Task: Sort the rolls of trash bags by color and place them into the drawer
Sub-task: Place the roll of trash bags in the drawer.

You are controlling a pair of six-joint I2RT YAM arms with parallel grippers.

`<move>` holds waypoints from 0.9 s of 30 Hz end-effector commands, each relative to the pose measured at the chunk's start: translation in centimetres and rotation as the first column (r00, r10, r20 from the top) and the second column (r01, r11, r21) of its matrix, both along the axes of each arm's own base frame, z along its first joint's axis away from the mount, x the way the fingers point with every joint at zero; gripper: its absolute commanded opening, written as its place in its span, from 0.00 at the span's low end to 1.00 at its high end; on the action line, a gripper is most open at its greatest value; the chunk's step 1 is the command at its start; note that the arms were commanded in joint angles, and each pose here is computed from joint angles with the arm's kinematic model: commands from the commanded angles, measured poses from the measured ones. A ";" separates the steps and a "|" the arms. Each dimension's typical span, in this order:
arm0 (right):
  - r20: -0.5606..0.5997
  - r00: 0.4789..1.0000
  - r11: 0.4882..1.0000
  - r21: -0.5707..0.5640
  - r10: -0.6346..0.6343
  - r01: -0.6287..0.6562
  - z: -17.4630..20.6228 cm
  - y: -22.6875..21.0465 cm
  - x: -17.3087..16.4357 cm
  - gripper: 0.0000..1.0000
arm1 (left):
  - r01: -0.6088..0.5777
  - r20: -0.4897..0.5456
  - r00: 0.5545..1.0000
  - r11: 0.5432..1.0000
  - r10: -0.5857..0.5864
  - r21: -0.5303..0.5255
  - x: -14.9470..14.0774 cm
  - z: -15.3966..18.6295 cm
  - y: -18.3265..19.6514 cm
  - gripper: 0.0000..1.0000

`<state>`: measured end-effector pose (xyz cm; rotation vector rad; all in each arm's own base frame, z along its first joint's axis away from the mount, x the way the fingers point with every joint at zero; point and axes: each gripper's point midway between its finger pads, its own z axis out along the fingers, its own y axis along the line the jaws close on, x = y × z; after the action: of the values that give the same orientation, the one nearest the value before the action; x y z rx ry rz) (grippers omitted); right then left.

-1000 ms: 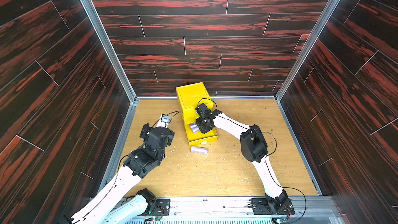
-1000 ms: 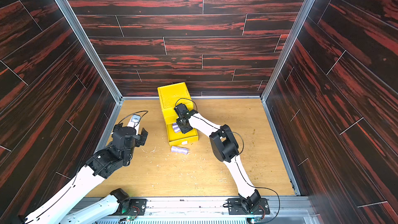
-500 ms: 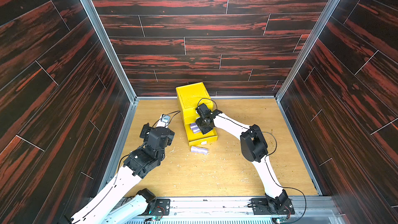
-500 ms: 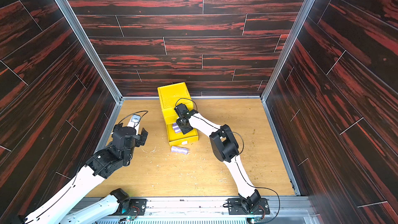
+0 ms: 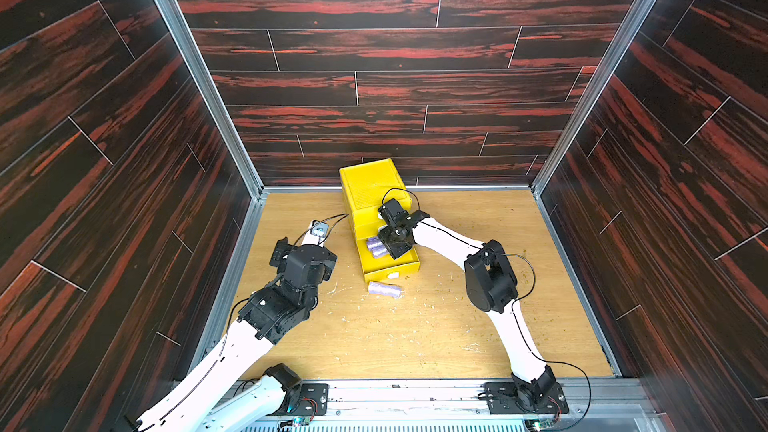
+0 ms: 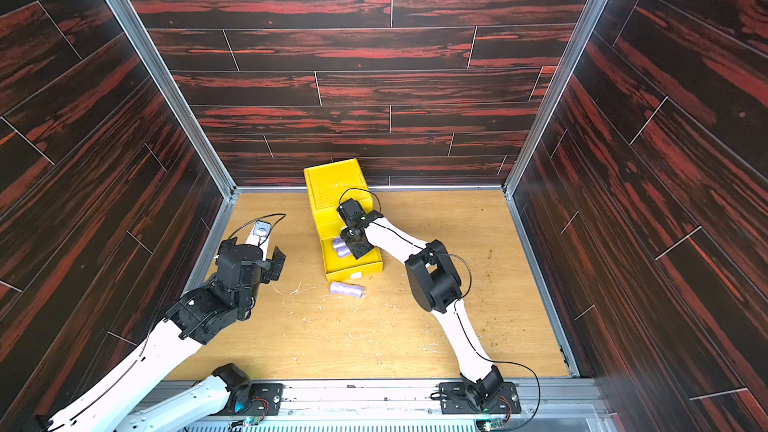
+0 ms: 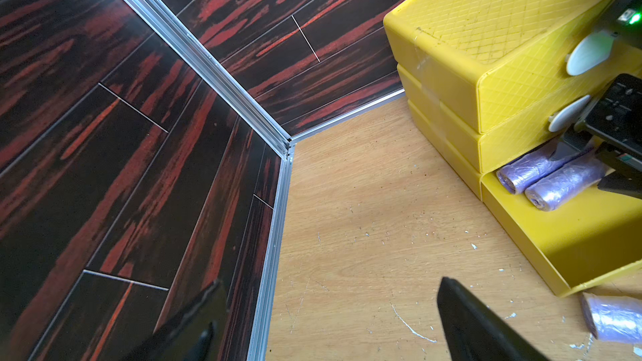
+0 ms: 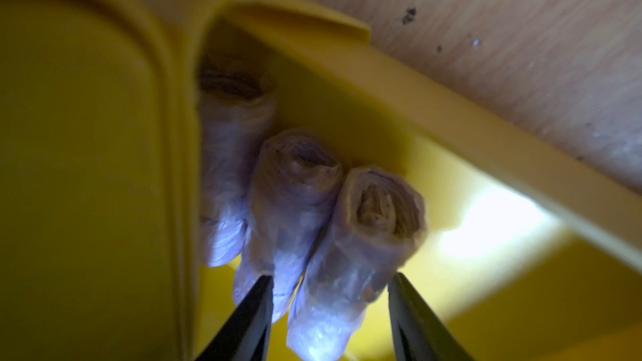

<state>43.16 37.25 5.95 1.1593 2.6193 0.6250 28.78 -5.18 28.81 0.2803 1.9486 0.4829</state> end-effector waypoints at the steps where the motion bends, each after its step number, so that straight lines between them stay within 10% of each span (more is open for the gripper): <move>1: 0.138 0.990 0.997 0.075 0.024 -0.035 5.8 0.9 1.7 0.57 | -0.014 0.012 1.000 1.000 0.014 -0.009 -0.3 0.2 0.5 0.98; 27: 0.387 0.912 0.976 0.105 0.134 -0.189 14.7 -7.1 -7.6 0.56 | 0.089 -0.037 0.995 0.996 -0.090 -0.025 -0.1 -0.4 -1.5 0.91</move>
<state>35.76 31.39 18.22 0.8740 2.4495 0.9544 28.74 -5.61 28.76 0.3034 1.9490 0.4566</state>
